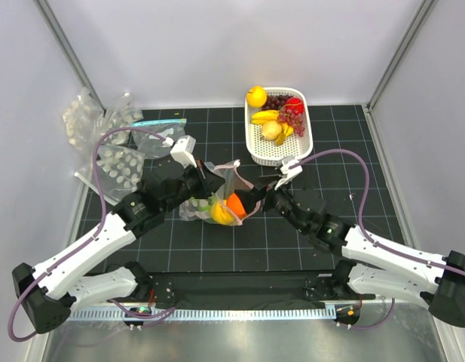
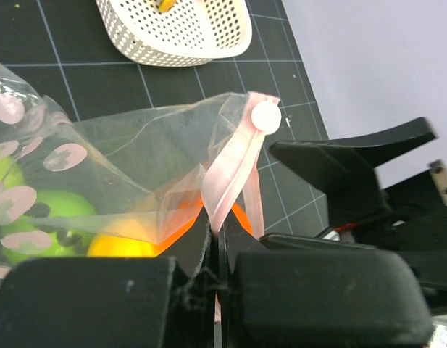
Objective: Place the food in the zip-top bag and seal the zipper
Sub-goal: Place the fake fruit in the zipper food storage bag, then adjust the zipper food storage bag at the center of the board.
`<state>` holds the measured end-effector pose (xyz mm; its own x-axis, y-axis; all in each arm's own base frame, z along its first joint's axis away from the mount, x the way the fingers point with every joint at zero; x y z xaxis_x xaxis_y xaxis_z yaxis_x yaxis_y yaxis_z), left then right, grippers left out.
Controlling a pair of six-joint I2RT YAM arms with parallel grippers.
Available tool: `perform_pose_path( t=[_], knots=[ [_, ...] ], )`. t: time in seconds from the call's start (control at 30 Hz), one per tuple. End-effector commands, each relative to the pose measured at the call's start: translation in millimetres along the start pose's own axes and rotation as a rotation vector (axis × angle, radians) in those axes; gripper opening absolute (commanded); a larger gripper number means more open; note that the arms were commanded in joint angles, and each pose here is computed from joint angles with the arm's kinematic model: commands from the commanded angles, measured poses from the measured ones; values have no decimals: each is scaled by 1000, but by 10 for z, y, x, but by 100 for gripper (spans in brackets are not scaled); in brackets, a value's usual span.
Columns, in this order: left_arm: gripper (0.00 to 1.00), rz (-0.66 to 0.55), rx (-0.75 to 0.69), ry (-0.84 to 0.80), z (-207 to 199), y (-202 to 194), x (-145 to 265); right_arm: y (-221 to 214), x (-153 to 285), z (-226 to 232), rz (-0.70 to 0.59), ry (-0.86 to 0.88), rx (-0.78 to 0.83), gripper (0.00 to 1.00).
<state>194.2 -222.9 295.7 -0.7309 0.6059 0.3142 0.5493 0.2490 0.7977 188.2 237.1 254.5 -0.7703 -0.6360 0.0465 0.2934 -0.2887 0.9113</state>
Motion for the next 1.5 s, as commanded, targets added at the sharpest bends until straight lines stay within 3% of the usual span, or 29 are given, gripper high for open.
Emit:
perform_pose_path(
  t=[0.0, 0.2, 0.4, 0.5, 0.6, 0.97, 1.07, 1.1, 1.17, 1.2, 1.27, 1.33, 1.47],
  knots=[
    [0, -32, 3, 9, -16, 70, -63, 116, 28, -13, -52, -27, -6, 100],
    [0, -29, 23, 41, 31, 33, -110, 179, 76, 184, -11, 78, -90, 99],
    [0, -62, 10, 66, 60, 93, -56, 100, 64, -95, 43, -168, -57, 97],
    [0, -98, 1, 122, 140, 149, 22, 68, 15, -73, 77, -175, -58, 86],
    [0, -140, 4, 168, 220, 206, 94, 16, -26, -81, 90, -183, -69, 83],
    [0, -189, 0, 246, 331, 278, 166, -298, -248, 1, 215, -151, -125, 53],
    [0, -198, -4, 257, 343, 292, 174, -279, -247, 23, 221, -147, -133, 27],
    [0, -206, -9, 274, 360, 309, 183, -183, -237, 46, 203, -150, -131, 1],
    [0, -239, -13, 325, 397, 387, 207, -92, -132, -8, 227, -215, -99, 1],
    [0, -229, -16, 341, 405, 391, 214, 197, -69, 49, 156, -224, -103, 1],
    [0, -211, -18, 332, 322, 468, 166, 378, 72, 9, 161, -280, -58, 1],
    [0, -129, -28, 298, 238, 429, 100, 730, 153, 85, 114, -300, -44, 1],
    [0, -14, -45, 243, 37, 480, -2, 904, 208, 144, 218, -348, 22, 1]
  ],
)
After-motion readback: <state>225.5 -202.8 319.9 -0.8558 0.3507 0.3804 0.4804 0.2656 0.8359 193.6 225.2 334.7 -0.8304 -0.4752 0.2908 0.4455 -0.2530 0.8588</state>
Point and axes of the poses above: each gripper's point midway between its finger pads, its own x axis back along the fingers, its own z axis along the line the jaws close on, y = z × x, the point moved 6 cm from there along x, back along the fingers, and after that the axes turned 7 degrees about -x, right-handed, at the moved point
